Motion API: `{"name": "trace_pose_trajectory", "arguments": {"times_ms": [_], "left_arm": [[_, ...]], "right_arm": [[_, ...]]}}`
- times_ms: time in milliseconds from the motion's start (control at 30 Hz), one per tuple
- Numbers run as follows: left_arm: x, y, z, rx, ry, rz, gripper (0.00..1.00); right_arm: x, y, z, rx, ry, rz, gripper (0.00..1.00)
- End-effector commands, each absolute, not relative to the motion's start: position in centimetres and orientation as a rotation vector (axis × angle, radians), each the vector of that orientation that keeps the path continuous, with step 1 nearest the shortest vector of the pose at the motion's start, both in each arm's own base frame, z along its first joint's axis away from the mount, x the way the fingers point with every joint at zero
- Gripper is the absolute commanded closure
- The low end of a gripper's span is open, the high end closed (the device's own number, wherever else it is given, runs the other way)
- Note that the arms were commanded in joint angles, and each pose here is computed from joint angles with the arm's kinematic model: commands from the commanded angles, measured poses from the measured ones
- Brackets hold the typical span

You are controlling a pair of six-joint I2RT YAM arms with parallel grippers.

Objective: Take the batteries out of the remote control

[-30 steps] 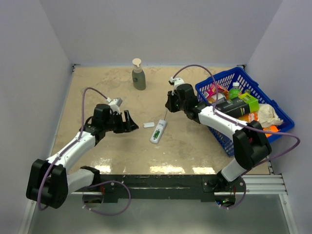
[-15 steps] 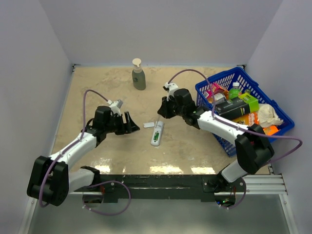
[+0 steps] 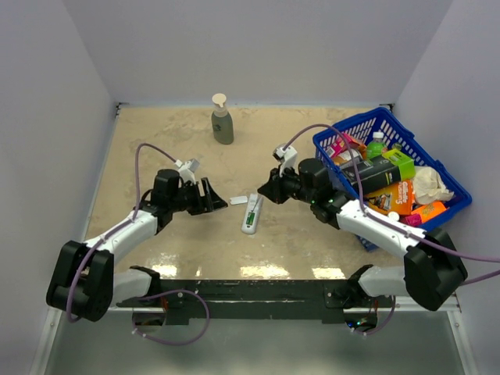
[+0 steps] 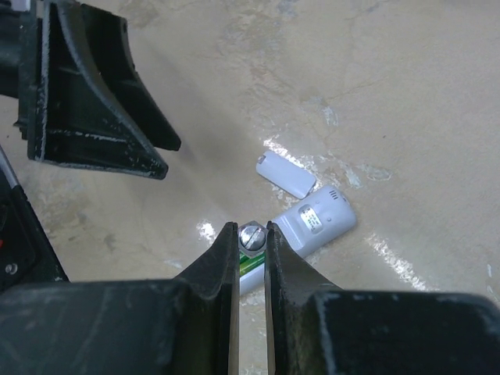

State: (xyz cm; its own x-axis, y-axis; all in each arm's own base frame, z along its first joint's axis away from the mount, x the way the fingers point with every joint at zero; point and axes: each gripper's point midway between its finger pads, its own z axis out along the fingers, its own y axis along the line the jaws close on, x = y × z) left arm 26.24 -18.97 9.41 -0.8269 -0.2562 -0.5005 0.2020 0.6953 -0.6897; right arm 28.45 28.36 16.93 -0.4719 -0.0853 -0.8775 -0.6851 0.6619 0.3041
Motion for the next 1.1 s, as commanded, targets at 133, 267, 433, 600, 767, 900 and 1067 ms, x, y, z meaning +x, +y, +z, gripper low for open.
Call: {"name": "trace_pose_trajectory", "arguments": {"times_ms": [133,267,433,600,767,900,1067], "left_arm": [[26.6,-20.6,9.5,-0.012,2.298,-1.145,0.3],[26.4,-21.1,9.1,-0.006,2.306,-1.179,0.31],[26.4,-21.2,8.9,-0.001,2.309,-1.184,0.31],[26.3,-21.4,8.7,0.0,2.311,-1.195,0.31],[26.0,-21.5,8.6,0.012,2.313,-1.203,0.31],[25.8,-21.5,8.5,0.017,2.318,-1.206,0.32],[25.4,-21.3,8.4,0.013,2.313,-1.209,0.32]], "right_arm": [[26.6,29.6,19.4,-0.802,1.65,0.893,1.0],[26.2,29.6,19.5,-0.855,1.592,0.88,1.0],[25.9,29.9,19.3,-0.898,1.555,0.887,1.0],[26.0,30.5,18.1,-0.953,1.552,0.884,1.0],[25.9,30.6,17.2,-0.985,1.564,0.844,1.0],[25.6,30.7,16.8,-1.01,1.575,0.824,1.0],[25.6,30.4,16.7,-1.006,1.572,0.797,1.0]]}}
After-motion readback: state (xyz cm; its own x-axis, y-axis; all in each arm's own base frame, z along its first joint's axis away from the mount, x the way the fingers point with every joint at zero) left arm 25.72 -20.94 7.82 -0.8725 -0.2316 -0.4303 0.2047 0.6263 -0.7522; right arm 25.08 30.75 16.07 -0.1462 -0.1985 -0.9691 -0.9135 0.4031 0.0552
